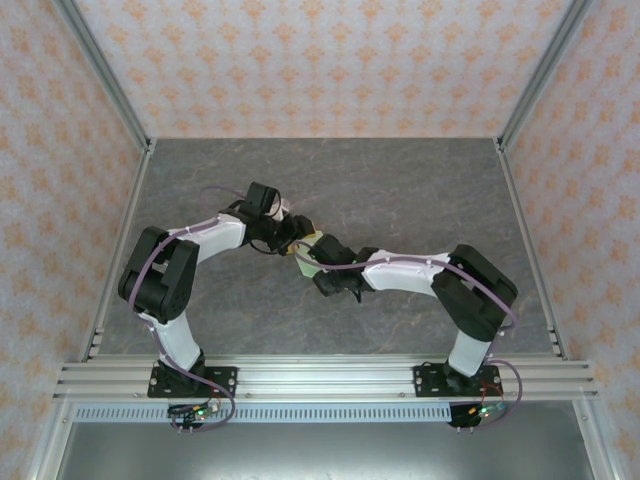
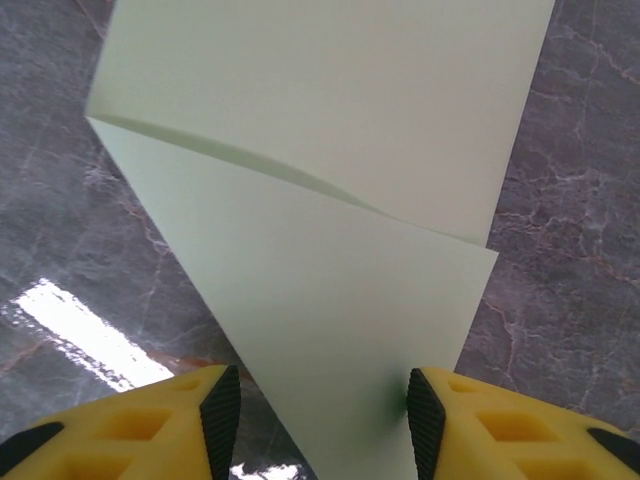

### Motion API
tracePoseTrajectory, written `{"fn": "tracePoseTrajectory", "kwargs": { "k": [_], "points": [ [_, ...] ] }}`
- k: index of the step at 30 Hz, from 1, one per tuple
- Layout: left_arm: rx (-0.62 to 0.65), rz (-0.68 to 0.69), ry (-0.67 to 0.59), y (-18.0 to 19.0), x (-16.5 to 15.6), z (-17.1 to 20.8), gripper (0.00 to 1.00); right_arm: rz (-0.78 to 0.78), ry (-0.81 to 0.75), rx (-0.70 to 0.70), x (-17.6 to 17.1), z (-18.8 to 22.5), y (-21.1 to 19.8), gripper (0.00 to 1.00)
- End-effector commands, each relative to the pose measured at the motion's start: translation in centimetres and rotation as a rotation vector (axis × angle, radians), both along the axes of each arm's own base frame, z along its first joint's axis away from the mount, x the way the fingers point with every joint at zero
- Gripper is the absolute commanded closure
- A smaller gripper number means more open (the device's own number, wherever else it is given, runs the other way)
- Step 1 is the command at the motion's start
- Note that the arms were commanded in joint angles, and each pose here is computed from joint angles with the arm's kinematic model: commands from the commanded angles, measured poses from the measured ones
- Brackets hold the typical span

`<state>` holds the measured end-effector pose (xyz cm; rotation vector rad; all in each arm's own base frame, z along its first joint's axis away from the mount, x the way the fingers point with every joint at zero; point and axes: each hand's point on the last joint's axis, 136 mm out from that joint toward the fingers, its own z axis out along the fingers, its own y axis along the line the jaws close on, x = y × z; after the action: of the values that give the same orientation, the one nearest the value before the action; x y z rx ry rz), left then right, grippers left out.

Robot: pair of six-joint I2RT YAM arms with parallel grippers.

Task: Fold a paper plane with a square sheet of paper (fold left side to right side)
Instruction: Fourth fold the wing at the center of the table.

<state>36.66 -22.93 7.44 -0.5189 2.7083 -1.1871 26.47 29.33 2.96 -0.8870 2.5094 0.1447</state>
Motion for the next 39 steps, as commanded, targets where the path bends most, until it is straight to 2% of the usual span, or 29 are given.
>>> {"fn": "tracePoseTrajectory", "kwargs": {
  "k": [1, 5, 10, 18, 24, 29, 39],
  "points": [
    [-0.007, -0.009, 0.005, -0.4, 0.0, 0.6, 0.44, -0.01, -0.061, -0.022, 1.1, 0.8, 0.3, 0.52],
    [0.0, -0.007, 0.007, -0.3, 0.0, 0.6, 0.44, -0.012, -0.061, -0.027, 1.1, 0.7, 0.2, 0.58],
    [0.021, -0.013, -0.009, 0.0, -0.1, 1.1, 0.42, -0.007, -0.053, -0.037, 1.0, 0.4, 0.1, 0.71],
    [0.064, -0.036, -0.083, 1.3, -0.5, 3.9, 0.35, 0.016, -0.026, -0.008, 0.6, 0.5, 0.7, 0.89],
    [0.116, -0.025, -0.137, 3.1, -1.3, 6.0, 0.29, 0.039, 0.011, 0.051, 0.1, 1.1, 1.8, 0.92],
    [0.121, -0.019, -0.123, 3.8, -2.3, 5.4, 0.29, 0.049, 0.064, 0.132, 0.0, 2.0, 2.6, 0.93],
    [0.062, -0.013, -0.049, 3.1, -3.6, 1.6, 0.43, 0.066, 0.277, 0.332, -0.6, 2.6, 3.1, 0.93]
  ]
}}
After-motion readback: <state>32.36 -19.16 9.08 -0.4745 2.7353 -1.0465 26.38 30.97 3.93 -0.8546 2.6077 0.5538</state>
